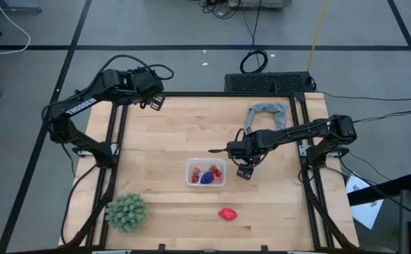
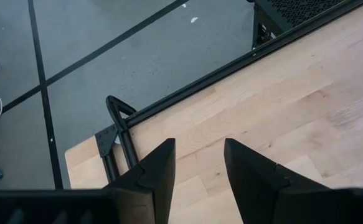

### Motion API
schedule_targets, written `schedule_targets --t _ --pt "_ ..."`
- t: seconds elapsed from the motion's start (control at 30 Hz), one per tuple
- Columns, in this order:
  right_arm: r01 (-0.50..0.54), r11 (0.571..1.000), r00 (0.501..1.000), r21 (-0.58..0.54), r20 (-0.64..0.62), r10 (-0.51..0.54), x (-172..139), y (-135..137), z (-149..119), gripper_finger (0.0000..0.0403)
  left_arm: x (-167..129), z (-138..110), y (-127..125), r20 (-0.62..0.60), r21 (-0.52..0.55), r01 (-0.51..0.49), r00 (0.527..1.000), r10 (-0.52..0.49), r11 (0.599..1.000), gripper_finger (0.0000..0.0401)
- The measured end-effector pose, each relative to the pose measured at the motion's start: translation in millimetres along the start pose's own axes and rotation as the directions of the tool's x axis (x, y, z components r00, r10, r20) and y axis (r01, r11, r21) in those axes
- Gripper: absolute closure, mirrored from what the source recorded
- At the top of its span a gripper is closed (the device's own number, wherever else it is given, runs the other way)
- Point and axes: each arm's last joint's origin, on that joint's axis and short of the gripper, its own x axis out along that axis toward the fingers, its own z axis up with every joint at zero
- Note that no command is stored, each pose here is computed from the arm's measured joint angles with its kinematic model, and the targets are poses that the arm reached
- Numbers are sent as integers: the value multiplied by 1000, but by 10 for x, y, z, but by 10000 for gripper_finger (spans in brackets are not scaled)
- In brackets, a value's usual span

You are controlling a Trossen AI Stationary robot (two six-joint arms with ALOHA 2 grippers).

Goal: Pick and placing Produce into tupperware
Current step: Put the onion into the bin

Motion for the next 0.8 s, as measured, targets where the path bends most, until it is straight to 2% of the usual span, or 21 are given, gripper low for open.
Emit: schedule_targets --t 0.33,0.63,0.8 --pt "-26 999 998 -23 49 27 83 -8 29 111 0 2 -2 2 -4 2 1000 -2 1000 258" --pt "-29 998 998 50 58 26 79 -128 97 98 0 2 -2 2 1 2 1000 -2 1000 258" --pt "-64 996 997 69 47 61 172 -174 79 93 0 3 -2 3 1 2 1000 -2 1000 258"
